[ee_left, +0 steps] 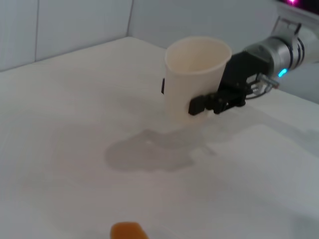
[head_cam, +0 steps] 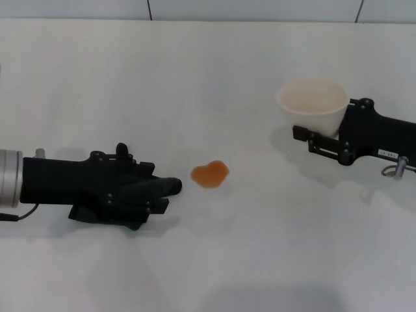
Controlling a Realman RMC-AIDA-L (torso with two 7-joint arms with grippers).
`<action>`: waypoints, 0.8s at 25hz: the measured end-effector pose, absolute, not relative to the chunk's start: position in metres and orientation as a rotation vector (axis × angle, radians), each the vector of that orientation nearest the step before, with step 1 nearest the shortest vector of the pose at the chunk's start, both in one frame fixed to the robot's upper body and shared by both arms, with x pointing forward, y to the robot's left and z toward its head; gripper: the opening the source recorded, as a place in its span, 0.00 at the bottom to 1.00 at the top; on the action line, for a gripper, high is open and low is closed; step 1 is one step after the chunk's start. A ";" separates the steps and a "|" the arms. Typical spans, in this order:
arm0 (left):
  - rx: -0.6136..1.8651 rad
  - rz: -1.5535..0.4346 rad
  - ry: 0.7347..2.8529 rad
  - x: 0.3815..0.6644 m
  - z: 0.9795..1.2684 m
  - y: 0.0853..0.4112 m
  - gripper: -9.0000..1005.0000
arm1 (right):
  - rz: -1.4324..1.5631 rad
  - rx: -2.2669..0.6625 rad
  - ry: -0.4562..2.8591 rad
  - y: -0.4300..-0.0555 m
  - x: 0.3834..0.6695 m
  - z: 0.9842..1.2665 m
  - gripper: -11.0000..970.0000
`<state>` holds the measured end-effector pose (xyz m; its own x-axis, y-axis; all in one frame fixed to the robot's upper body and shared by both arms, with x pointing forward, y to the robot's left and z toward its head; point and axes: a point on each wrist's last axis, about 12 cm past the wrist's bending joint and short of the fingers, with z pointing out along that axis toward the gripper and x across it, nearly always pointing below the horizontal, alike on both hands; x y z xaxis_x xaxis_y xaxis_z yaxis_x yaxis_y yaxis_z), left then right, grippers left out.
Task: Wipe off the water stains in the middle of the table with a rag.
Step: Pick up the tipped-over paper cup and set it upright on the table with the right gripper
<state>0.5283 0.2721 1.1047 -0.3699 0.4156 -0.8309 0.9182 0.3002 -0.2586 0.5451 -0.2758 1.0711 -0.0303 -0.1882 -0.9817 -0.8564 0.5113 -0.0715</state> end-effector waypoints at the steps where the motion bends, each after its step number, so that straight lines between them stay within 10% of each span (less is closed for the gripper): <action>1: 1.180 -0.994 1.924 0.528 1.105 0.273 0.81 | 0.676 -0.929 1.545 -0.277 0.544 1.069 0.56; 20: 1.229 -0.970 1.939 0.530 1.103 0.270 0.81 | 0.600 -0.858 1.607 -0.283 0.538 1.048 0.55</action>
